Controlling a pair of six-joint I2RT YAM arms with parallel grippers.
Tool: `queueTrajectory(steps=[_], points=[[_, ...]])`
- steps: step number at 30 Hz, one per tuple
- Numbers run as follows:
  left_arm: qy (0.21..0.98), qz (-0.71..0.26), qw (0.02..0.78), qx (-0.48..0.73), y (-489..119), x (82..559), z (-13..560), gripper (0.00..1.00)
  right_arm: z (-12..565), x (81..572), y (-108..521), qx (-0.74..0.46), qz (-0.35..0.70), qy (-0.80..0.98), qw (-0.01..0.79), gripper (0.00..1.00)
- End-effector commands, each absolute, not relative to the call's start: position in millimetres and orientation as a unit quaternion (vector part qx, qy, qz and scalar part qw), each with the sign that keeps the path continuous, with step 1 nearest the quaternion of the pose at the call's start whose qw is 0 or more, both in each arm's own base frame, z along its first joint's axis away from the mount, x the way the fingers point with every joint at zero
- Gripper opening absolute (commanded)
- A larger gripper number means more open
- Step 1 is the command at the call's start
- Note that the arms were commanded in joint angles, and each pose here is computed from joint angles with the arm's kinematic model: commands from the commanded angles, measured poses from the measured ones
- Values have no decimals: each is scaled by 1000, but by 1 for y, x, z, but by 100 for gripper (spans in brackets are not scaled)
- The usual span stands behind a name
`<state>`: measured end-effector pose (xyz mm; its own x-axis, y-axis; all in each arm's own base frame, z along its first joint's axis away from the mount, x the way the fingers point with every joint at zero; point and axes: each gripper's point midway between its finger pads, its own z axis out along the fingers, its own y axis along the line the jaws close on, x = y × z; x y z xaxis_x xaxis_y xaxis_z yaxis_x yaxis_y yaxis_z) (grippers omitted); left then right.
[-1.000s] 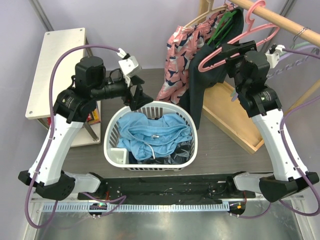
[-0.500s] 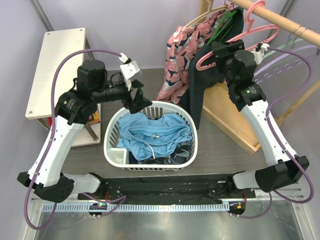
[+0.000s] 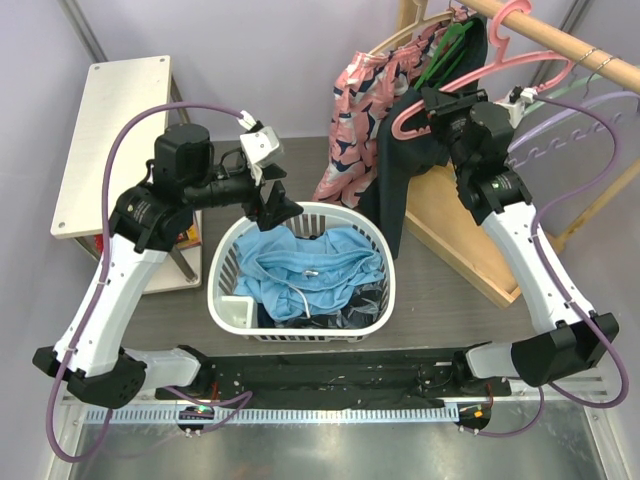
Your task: Place the shorts on the hanger
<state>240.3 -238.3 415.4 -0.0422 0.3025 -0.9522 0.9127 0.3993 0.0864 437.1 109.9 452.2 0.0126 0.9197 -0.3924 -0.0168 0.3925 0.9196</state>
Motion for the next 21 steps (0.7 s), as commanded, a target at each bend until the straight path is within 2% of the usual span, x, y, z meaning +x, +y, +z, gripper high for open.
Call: queueTrajectory(steps=[1,5,13,21], points=[[638,-295,537,467,-239,238,429,78,482,419,103,386,420,548,612,12],[638,-295,538,466,-238,236,429,79,493,411,106,362,433,540,625,1],[640,-284,539,468,-233,233,425,79,522,395,120,298,457,518,659,1],[647,-280,534,467,-227,228,420,80,525,369,147,276,474,536,642,1]])
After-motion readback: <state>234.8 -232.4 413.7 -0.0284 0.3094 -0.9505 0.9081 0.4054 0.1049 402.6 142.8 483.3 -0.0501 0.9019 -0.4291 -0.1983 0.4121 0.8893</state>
